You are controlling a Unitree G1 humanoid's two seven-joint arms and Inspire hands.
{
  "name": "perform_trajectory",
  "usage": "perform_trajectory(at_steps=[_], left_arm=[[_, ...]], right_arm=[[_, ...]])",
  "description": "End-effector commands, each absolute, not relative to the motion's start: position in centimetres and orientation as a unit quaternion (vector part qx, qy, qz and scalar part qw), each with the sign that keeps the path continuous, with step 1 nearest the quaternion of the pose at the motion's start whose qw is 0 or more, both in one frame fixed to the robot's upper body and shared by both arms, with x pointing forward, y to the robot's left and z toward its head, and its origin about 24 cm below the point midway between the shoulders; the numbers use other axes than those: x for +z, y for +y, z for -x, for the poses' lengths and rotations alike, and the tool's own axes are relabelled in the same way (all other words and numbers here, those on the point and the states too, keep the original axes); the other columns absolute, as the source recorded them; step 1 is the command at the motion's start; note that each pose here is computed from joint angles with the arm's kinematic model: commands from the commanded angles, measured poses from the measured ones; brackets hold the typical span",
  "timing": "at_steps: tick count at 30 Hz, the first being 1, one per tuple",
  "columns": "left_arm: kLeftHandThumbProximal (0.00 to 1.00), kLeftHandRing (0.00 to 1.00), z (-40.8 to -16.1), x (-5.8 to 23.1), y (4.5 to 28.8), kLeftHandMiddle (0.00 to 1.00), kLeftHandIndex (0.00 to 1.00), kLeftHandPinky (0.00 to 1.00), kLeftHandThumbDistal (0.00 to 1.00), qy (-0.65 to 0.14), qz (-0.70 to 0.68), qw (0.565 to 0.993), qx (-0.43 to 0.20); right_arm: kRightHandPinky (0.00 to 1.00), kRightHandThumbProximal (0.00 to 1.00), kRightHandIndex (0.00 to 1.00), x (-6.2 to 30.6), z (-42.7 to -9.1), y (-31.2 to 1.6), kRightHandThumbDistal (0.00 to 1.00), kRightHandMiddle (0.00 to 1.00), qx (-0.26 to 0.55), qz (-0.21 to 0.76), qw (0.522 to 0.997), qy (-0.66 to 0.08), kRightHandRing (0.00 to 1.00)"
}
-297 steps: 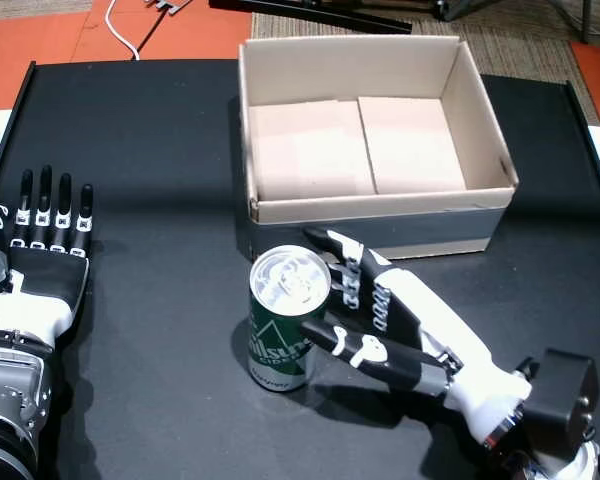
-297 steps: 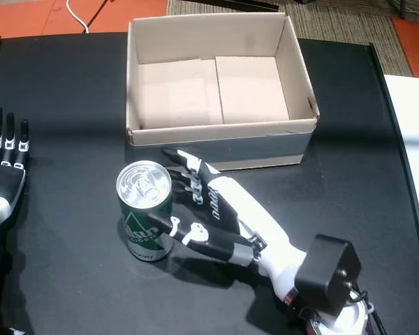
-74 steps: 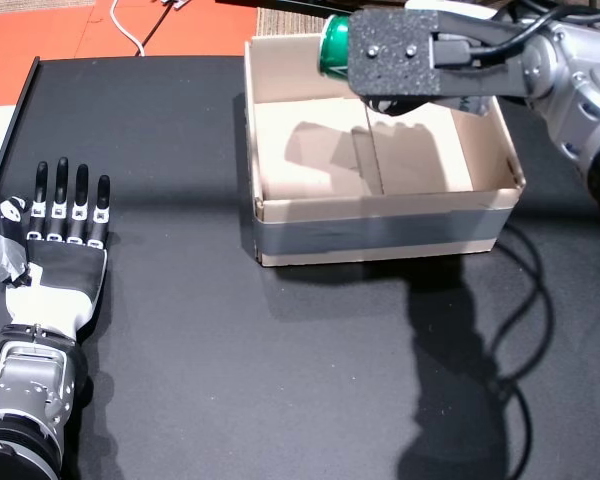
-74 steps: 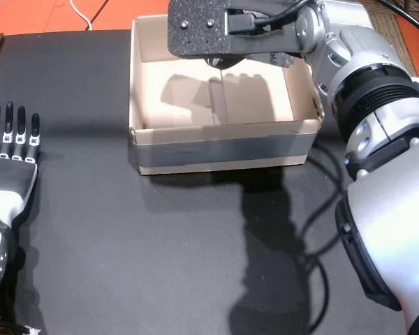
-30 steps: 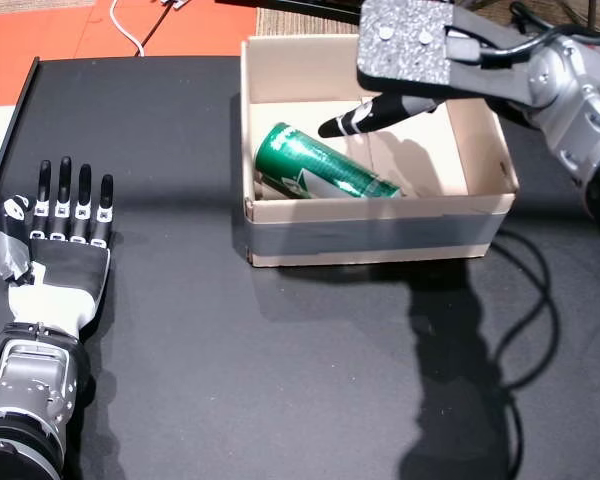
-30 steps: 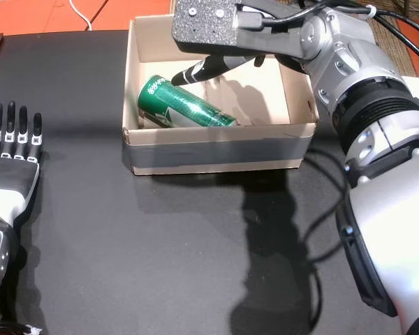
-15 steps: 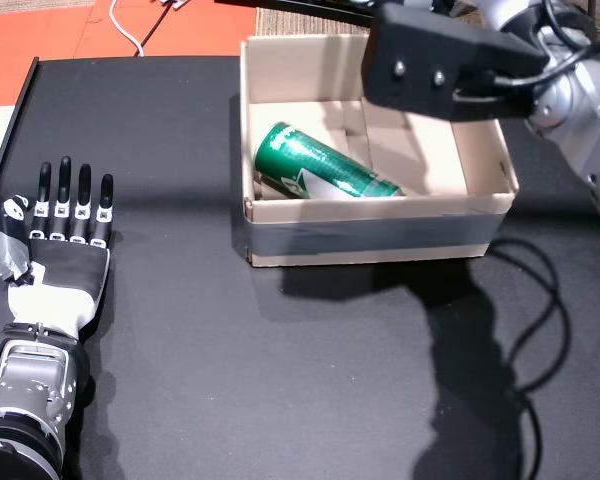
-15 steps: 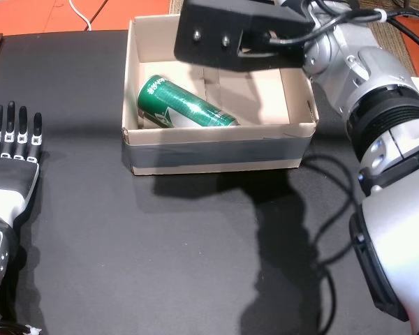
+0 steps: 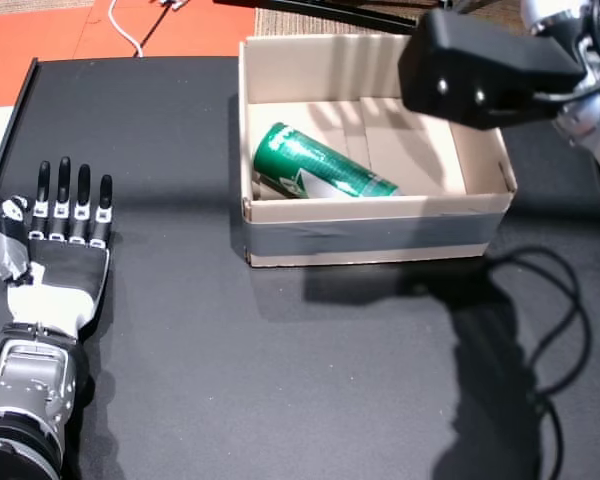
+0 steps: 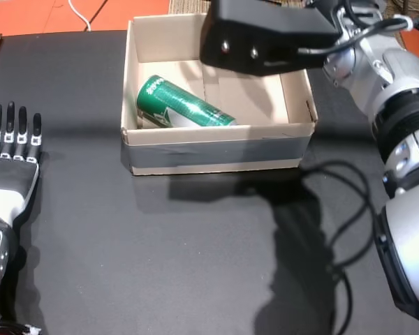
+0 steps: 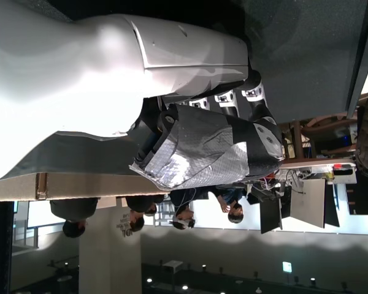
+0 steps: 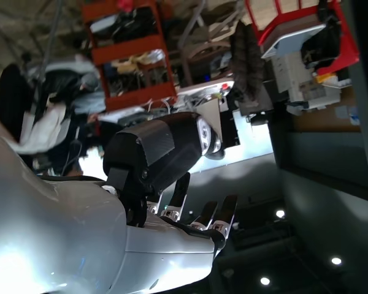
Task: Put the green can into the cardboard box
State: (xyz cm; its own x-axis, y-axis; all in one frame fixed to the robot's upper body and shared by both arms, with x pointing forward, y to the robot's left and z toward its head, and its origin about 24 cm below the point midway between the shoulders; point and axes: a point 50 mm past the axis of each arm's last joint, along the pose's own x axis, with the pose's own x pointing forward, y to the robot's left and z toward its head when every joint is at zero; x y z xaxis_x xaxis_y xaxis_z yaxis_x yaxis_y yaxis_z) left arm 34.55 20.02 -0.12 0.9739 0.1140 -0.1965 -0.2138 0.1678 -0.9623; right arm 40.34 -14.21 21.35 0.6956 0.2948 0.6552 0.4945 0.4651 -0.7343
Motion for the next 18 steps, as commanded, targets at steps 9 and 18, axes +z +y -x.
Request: perform_trajectory(at_steps=[9, 18], left_arm=[[0.56, 0.63, -33.1, -2.2, 19.9, 0.51, 0.51, 0.76, 0.00, 0.079, 0.636, 0.756, 0.136], [0.59, 0.61, -33.1, -2.2, 20.1, 0.51, 0.53, 0.74, 0.00, 0.082, 0.624, 0.765, 0.135]], right_arm=[[0.85, 0.15, 0.54, 18.9, -34.6, -21.0, 0.64, 0.68, -0.010, 0.454, 0.779, -0.432, 0.82], [0.86, 0.22, 0.61, 16.9, -26.3, -22.5, 0.69, 0.72, 0.024, 0.473, 0.763, -0.439, 0.85]])
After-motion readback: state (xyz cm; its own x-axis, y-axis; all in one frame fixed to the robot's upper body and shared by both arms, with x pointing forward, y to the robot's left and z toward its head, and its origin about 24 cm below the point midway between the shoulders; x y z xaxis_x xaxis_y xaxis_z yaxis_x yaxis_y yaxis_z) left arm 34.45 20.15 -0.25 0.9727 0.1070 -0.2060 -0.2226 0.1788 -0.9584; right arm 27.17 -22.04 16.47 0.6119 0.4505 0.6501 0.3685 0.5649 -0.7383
